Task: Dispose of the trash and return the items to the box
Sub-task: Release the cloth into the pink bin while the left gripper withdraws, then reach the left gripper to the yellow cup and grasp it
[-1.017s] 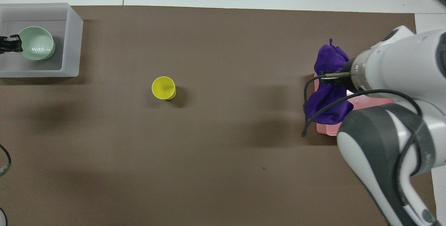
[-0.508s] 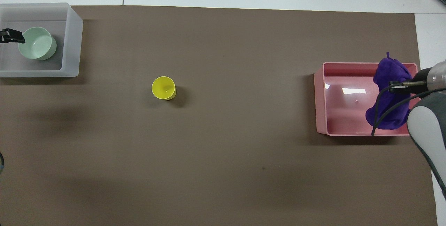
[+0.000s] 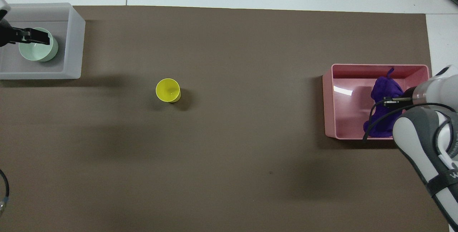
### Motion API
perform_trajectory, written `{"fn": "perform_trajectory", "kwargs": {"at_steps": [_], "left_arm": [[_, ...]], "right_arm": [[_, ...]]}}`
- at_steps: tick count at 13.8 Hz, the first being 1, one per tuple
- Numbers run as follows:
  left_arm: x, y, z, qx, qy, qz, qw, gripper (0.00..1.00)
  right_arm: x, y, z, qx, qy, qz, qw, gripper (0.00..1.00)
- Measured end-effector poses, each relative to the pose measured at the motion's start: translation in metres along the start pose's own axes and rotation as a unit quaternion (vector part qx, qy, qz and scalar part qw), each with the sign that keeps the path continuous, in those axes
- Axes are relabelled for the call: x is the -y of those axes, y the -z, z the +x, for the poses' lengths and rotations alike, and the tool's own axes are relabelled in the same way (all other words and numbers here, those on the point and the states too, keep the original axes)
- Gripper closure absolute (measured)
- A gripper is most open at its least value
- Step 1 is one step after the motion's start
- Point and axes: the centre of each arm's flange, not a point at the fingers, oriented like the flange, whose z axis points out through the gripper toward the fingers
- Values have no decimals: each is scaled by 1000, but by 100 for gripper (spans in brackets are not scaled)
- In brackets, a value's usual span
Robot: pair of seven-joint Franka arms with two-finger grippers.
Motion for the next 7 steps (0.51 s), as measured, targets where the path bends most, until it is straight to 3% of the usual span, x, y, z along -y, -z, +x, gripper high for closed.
{"fn": "perform_trajectory", "kwargs": {"at_steps": [4, 7], "left_arm": [[-107, -7, -28, 21, -23, -14, 999, 0], [-183, -27, -48, 23, -31, -24, 999, 0]], "right_arm": [[30, -30, 2, -16, -16, 3, 1000, 91], [54, -32, 5, -20, -15, 6, 1000, 64]]}}
